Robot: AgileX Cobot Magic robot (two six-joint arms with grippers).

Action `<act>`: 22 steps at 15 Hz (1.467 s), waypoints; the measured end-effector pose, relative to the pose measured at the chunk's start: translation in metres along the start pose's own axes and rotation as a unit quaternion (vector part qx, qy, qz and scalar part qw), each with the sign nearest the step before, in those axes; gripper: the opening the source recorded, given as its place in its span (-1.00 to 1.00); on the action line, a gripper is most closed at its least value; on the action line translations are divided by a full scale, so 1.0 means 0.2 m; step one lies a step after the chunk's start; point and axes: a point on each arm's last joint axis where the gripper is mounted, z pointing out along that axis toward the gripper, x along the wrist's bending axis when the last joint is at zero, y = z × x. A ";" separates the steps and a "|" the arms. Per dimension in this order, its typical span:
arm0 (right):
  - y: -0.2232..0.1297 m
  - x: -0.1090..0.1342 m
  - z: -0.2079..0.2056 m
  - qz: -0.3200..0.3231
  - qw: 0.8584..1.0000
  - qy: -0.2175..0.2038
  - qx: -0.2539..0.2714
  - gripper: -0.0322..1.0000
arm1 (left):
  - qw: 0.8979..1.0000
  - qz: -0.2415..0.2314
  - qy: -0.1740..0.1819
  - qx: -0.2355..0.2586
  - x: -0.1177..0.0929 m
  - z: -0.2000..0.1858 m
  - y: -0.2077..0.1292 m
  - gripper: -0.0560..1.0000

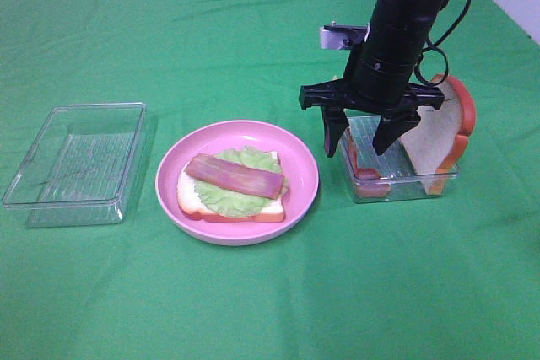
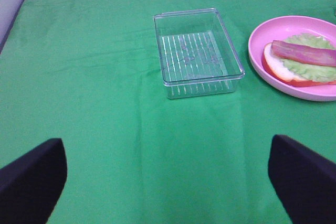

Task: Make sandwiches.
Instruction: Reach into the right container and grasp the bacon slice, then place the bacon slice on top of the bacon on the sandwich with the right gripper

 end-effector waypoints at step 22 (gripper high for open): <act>-0.16 0.27 -0.41 -0.052 0.988 0.130 -0.066 -0.91 | 1.000 0.000 0.000 0.000 0.00 0.00 0.00 0.95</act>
